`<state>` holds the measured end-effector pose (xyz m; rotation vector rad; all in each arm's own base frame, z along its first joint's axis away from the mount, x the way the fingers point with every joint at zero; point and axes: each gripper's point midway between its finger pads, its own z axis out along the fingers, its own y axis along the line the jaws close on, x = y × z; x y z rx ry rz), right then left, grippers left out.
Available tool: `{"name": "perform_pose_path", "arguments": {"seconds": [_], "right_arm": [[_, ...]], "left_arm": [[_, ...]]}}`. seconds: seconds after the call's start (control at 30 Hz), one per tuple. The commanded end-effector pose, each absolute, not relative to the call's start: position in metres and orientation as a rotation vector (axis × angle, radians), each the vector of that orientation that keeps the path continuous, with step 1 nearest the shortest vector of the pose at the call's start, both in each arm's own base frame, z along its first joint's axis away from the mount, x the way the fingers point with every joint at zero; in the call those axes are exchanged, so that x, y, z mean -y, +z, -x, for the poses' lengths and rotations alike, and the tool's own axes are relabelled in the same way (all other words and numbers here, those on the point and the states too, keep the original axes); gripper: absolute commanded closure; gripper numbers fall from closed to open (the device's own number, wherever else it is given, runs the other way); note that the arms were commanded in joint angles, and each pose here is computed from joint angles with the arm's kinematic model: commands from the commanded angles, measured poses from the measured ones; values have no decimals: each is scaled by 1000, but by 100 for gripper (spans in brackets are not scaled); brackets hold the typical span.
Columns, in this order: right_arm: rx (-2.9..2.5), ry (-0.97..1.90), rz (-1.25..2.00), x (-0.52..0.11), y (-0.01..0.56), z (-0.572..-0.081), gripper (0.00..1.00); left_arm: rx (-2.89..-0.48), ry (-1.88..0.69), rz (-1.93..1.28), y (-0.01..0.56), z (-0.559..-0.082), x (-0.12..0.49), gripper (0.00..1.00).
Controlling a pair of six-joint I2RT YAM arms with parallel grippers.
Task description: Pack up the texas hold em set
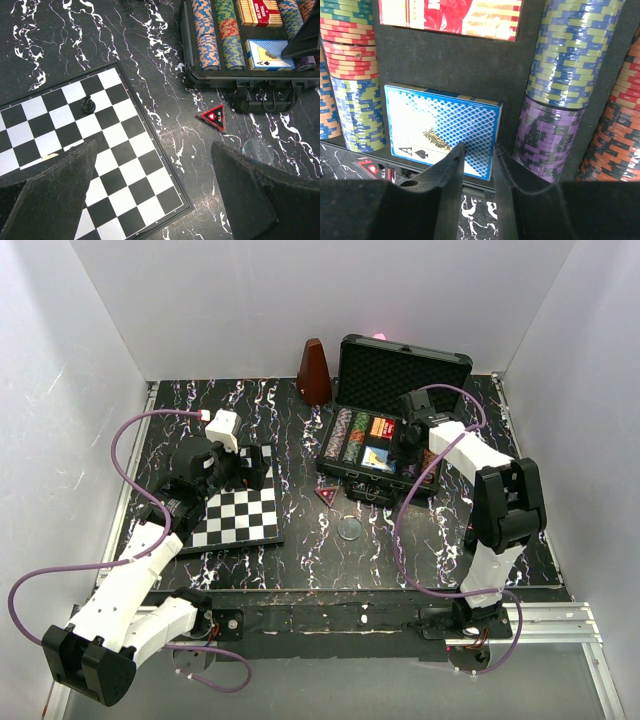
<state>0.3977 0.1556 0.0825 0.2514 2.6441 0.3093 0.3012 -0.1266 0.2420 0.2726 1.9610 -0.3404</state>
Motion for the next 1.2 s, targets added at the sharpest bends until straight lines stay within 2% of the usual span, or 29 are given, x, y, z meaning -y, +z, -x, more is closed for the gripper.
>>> {"name": "perform_pose_path", "arguments": {"seconds": [0.0,0.17,0.27,0.33,0.6,0.8,1.17], "right_arm": [[-2490,287,-216,-156,114,-411,62],[-2455,319,-191,-157,126,-406,52],[-2443,367,-153,-162,134,-401,37],[-2433,393,-129,-164,139,-397,32],[-2358,347,-38,-152,158,-370,29],[-2286,362,40,-162,161,-331,29],[-2490,401,89,-225,94,-265,29]], "left_arm": [[-1931,-335,-279,256,-303,126,2],[-1928,-348,-305,255,-301,129,2],[-1925,-346,-312,255,-301,129,2],[-1919,-344,-314,256,-301,129,2],[-1928,-347,-309,252,-303,130,2],[-1934,-367,-311,247,-302,133,2],[-1954,-367,-311,240,-304,134,2]]}}
